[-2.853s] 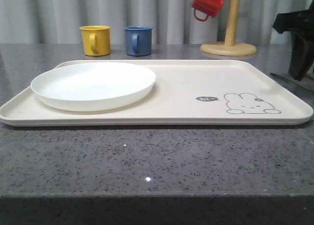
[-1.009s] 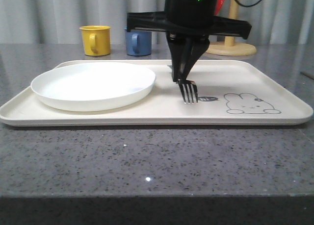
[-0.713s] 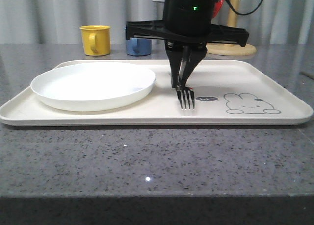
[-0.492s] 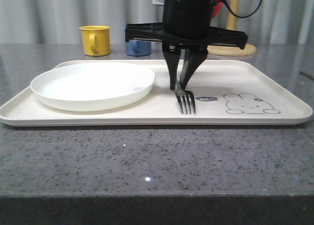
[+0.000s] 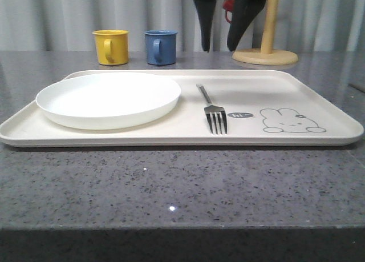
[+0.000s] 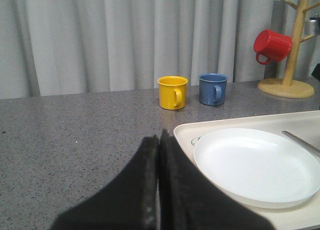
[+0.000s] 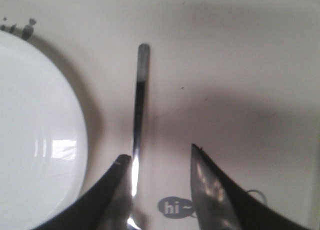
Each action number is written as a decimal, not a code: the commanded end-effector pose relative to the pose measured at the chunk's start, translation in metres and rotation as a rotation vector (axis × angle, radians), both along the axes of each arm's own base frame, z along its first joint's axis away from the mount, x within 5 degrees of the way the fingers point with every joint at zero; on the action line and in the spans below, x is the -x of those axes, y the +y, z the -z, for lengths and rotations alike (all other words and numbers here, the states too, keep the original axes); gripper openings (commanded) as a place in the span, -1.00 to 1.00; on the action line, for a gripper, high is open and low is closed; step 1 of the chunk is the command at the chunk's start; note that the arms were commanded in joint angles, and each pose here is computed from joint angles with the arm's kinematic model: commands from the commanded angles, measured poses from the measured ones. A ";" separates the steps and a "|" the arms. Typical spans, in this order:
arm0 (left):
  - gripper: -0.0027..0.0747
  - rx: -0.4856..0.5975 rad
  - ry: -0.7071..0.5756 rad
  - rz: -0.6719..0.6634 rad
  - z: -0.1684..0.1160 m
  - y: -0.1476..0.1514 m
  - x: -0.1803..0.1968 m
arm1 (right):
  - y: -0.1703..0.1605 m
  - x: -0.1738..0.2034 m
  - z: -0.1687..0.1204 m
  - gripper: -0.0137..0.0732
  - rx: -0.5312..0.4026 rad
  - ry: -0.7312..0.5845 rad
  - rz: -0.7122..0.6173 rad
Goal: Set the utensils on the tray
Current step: 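Open the right gripper and raise it off the fork, then lower the right gripper and grasp the metal chopsticks, then place the chopsticks with the right gripper on the tray beside the fork, then lower the right gripper and grasp the metal spoon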
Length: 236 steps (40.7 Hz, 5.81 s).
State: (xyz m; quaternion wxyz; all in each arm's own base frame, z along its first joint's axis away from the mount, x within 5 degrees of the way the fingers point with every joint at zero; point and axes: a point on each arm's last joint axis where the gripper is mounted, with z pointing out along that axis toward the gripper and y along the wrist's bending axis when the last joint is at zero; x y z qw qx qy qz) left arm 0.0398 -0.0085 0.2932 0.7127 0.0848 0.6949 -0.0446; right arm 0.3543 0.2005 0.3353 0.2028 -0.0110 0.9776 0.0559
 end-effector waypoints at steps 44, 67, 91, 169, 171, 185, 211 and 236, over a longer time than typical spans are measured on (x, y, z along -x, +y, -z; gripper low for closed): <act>-0.98 0.034 -0.094 -0.003 -0.015 0.001 0.001 | -0.214 0.010 0.040 0.05 0.081 0.103 0.143; -0.98 0.034 -0.094 -0.003 -0.015 0.001 0.001 | -0.215 0.001 0.064 -0.56 0.084 0.185 0.140; -0.98 0.034 -0.094 -0.003 -0.015 0.001 0.001 | -0.177 0.044 -0.011 -0.68 -0.038 -0.010 0.083; -0.98 0.034 -0.094 -0.003 -0.015 0.001 0.001 | -0.261 0.014 -0.007 0.05 0.155 0.002 0.260; -0.98 0.034 -0.094 -0.003 -0.015 0.001 0.001 | -0.269 0.012 -0.001 0.05 0.154 0.020 0.266; -0.98 0.034 -0.094 -0.003 -0.015 0.001 0.001 | -0.281 -0.012 0.044 0.05 0.123 0.132 0.233; -0.98 0.034 -0.094 -0.003 -0.015 0.001 0.001 | -0.280 -0.010 0.048 -0.84 0.118 0.182 0.231; -0.98 0.034 -0.094 -0.003 -0.015 0.001 0.001 | -0.169 0.033 -0.016 -0.84 -0.050 0.125 0.029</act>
